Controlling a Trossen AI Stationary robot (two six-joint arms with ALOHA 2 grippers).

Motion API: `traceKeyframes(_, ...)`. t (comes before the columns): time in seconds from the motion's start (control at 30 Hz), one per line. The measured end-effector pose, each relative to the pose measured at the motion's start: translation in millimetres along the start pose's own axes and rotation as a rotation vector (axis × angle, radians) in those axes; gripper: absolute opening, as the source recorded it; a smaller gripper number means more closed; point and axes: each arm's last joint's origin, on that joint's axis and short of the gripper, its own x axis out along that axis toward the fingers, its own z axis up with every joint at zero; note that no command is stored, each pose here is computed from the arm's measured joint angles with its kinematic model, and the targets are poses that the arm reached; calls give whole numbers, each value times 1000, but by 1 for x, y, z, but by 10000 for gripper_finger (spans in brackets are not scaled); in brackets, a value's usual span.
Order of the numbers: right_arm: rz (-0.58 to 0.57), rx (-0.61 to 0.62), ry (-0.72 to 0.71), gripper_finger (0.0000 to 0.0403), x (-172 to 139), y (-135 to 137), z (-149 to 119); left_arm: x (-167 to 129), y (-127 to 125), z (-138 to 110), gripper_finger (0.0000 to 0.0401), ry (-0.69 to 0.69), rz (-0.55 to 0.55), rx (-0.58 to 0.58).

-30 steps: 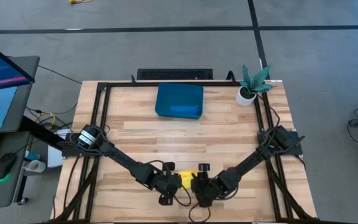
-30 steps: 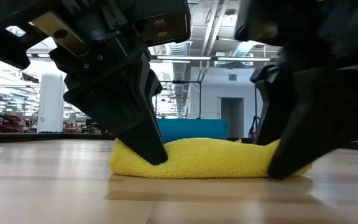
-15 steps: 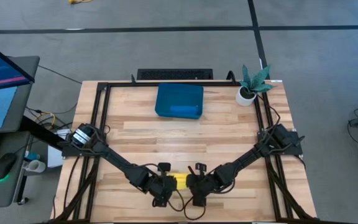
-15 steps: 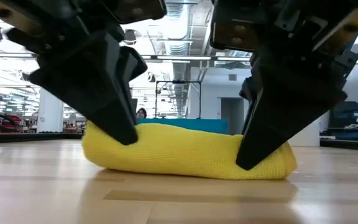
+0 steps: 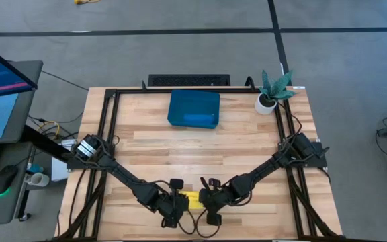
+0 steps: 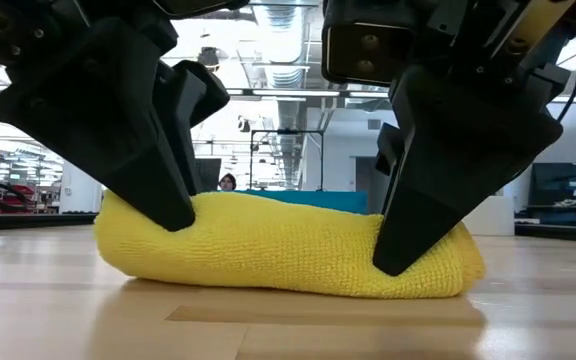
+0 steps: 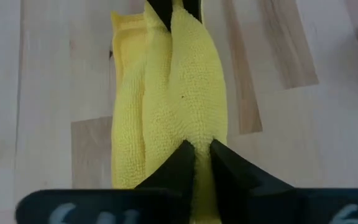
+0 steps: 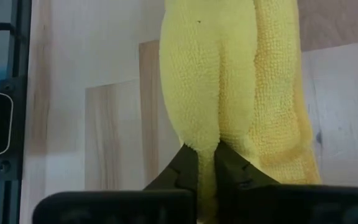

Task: Roll microfiber towels into tight, uniform cylinder then place into a basket
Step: Roll the yellow microfiber cloth

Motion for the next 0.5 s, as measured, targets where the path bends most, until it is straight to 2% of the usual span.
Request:
traceKeyframes(0.33, 9, 4, 6, 34, 0, 0, 0, 0, 2, 0, 159, 3, 22, -6)
traceKeyframes(0.5, 54, 37, 25, 37, 1, -3, 3, -1, 3, -2, 192, 34, 27, 2)
